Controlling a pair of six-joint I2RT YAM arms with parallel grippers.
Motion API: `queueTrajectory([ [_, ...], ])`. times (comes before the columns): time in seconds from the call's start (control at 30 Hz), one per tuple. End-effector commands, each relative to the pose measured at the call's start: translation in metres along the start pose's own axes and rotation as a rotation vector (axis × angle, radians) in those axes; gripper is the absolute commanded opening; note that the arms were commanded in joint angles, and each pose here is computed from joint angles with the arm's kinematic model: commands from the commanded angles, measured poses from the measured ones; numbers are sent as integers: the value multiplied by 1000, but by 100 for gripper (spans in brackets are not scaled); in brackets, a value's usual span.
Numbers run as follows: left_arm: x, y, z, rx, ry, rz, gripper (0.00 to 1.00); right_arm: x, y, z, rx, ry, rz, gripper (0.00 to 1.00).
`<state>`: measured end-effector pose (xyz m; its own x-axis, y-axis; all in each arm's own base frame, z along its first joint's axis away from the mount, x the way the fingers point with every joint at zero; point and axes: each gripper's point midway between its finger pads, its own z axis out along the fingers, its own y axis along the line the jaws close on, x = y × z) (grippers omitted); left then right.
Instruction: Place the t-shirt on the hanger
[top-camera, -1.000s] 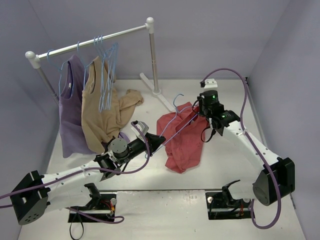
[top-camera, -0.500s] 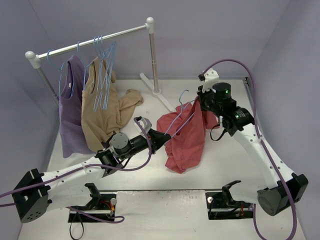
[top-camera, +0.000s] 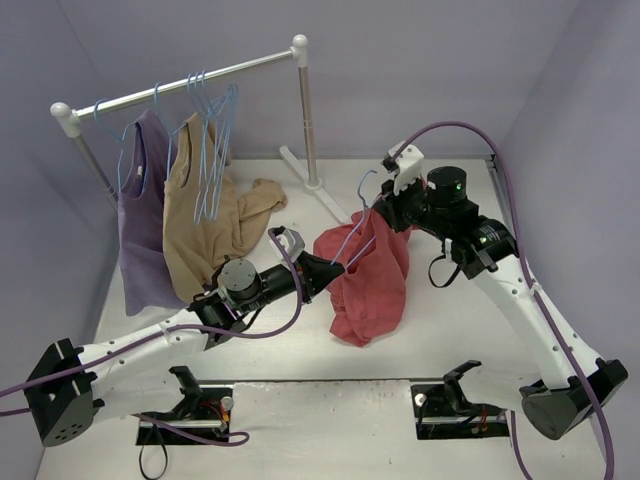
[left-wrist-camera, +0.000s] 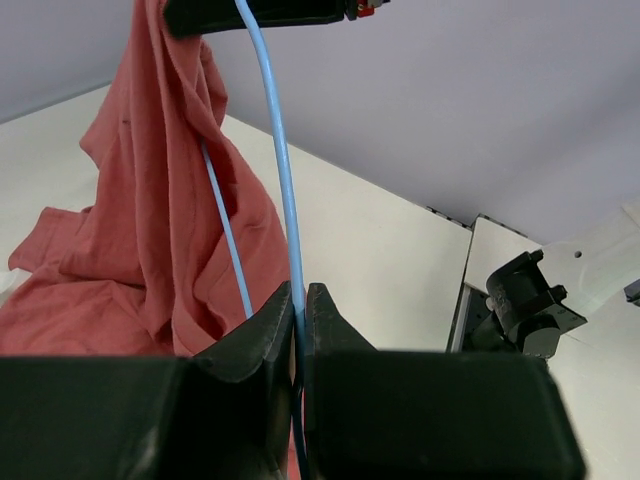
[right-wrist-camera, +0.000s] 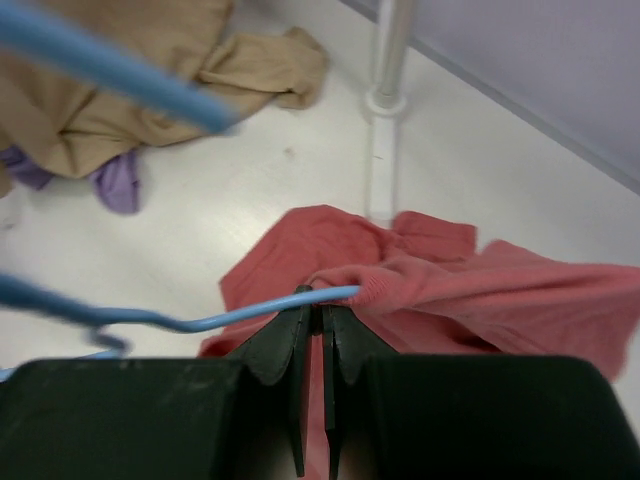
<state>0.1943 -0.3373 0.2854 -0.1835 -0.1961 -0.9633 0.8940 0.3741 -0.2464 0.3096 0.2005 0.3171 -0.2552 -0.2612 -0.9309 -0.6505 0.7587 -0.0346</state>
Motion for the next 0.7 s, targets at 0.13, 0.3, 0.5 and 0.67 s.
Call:
queueTrajectory([
  [0.13, -48, -30, 1, 134, -164, 60, 0, -41, 74, -3, -283, -121, -65, 0],
  [0.3, -55, -36, 1, 168, -185, 79, 0, -55, 63, -10, -217, -155, -68, 0],
  [0.5, -62, -34, 2, 175, -197, 96, 0, -71, 45, -24, -111, -203, -67, 0],
  [0.67, -47, -28, 4, 194, -251, 60, 0, -67, 51, -27, -137, -201, -46, 0],
])
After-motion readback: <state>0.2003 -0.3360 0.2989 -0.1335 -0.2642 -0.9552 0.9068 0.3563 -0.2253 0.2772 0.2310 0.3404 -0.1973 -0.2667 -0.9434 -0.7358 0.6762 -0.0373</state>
